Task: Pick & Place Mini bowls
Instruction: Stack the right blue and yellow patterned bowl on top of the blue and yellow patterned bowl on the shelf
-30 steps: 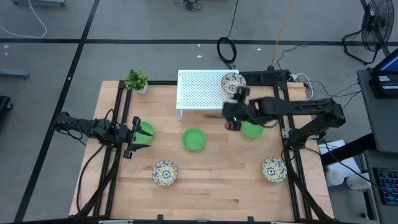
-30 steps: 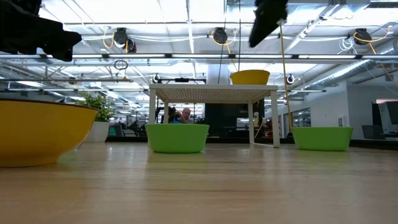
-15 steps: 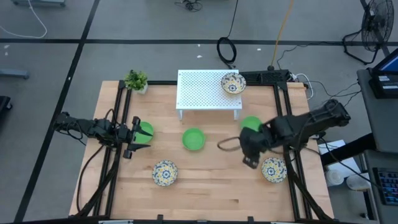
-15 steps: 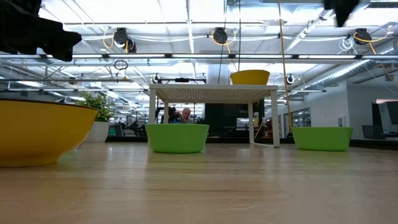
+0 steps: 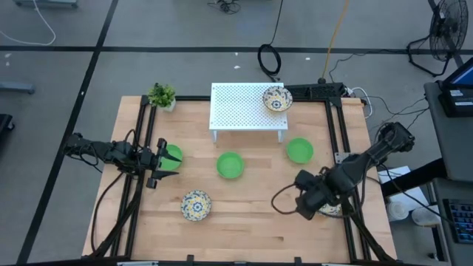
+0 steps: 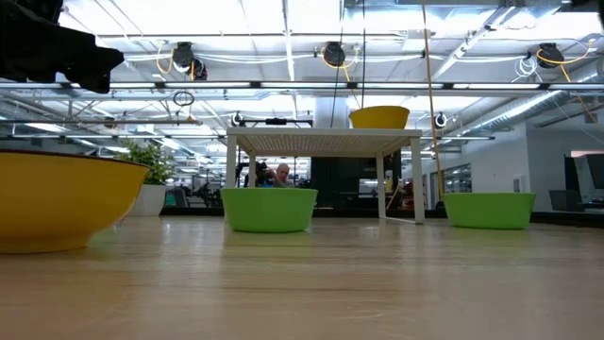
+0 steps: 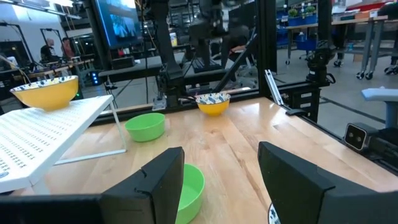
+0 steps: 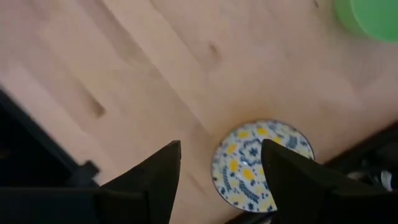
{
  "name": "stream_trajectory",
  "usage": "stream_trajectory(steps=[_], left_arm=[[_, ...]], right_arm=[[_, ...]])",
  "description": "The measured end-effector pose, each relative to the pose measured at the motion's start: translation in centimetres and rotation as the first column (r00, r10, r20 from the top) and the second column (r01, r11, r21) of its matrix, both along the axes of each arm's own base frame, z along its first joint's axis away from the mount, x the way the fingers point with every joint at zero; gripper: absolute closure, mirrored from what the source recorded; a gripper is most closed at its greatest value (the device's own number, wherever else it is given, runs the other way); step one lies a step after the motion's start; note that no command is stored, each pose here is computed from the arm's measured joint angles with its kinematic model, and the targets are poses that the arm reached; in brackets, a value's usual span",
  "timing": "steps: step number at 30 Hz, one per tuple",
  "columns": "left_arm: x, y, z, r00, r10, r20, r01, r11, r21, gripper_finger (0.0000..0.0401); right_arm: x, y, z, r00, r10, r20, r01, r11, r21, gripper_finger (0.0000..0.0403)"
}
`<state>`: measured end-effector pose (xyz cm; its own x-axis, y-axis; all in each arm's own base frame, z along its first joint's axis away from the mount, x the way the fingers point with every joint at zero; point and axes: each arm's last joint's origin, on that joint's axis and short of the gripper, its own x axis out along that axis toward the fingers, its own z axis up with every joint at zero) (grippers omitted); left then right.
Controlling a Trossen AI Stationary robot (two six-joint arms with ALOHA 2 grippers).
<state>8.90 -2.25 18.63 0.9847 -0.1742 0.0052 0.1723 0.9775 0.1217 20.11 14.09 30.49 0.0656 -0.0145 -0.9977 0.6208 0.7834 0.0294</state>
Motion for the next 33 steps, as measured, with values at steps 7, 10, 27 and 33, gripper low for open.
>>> stream_trajectory(steps=[7, 10, 27, 33], left_arm=[[0.0, 0.0, 0.0, 1.000, 0.000, 0.000, 0.000, 1.000, 0.000, 0.0189], [0.0, 0.0, 0.0, 1.000, 0.000, -0.001, 0.000, 1.000, 0.000, 0.0189], [0.0, 0.0, 0.0, 1.000, 0.000, 0.000, 0.000, 1.000, 0.000, 0.0189], [0.0, 0.0, 0.0, 1.000, 0.000, -0.001, 0.000, 1.000, 0.000, 0.0189]], right_arm=[[-1.4, 0.5, -4.4, 0.991, -0.056, -0.120, 0.053, 0.998, -0.029, 0.0193], [-1.7, 0.6, -6.3, 0.987, -0.068, -0.147, 0.069, 0.998, 0.004, 0.0193], [-2.6, 0.0, -12.9, 0.983, -0.110, -0.144, 0.123, 0.988, 0.089, 0.0193], [-2.7, -0.1, -13.8, 0.985, -0.108, -0.132, 0.122, 0.987, 0.102, 0.0193]])
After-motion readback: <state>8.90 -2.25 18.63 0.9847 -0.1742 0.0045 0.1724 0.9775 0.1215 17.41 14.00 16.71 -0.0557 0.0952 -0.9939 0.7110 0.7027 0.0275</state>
